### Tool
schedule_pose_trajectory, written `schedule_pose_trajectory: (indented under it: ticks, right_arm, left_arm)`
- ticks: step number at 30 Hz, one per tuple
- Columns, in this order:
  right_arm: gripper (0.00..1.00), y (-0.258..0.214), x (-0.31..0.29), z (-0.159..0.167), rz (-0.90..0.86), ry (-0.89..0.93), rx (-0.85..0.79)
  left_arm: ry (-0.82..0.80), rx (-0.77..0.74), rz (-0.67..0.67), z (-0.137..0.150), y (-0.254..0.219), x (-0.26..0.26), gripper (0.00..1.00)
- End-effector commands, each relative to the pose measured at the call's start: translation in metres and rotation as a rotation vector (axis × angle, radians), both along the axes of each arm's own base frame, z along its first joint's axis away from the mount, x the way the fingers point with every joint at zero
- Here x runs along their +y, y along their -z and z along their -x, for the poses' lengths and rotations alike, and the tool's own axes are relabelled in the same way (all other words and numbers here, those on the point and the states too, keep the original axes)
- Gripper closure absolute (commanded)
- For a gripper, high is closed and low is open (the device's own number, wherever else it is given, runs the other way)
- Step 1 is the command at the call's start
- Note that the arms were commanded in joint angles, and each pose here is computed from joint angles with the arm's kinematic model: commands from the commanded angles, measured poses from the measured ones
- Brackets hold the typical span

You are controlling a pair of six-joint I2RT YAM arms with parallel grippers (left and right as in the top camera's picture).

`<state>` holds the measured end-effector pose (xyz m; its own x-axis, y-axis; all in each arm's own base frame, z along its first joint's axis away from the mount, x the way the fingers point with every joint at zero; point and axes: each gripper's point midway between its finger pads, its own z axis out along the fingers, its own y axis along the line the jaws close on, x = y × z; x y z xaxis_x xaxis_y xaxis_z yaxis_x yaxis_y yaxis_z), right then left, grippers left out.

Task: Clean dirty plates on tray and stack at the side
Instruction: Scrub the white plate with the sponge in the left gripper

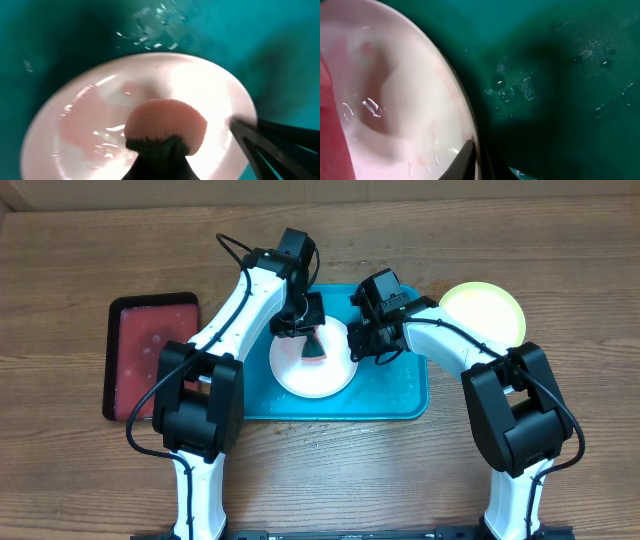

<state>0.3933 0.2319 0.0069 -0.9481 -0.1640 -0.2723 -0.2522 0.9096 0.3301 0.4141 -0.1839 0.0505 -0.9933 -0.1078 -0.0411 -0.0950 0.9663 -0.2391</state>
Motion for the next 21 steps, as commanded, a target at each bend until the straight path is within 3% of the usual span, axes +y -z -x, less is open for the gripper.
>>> schedule_pose_trajectory:
  ticks: [1,5,11,21]
  right_arm:
    - [0.91,0.018,-0.01,0.007,0.052,0.014,0.028]
    - [0.91,0.018,-0.01,0.007,0.052,0.014,0.028]
    - [0.91,0.019,-0.011,0.009,0.055,0.014,0.035]
    - [0.92,0.02,-0.012,0.012,0.061,0.014,0.049]
  left_arm:
    - [0.044,0.049,0.051,0.016,0.009,-0.015,0.96]
    - [0.058,0.085,0.003,0.032,0.031,-0.011,0.96]
    - [0.041,0.066,-0.286,0.036,0.044,0.041,0.96]
    - [-0.006,-0.017,-0.553,0.014,0.025,0.098,0.96]
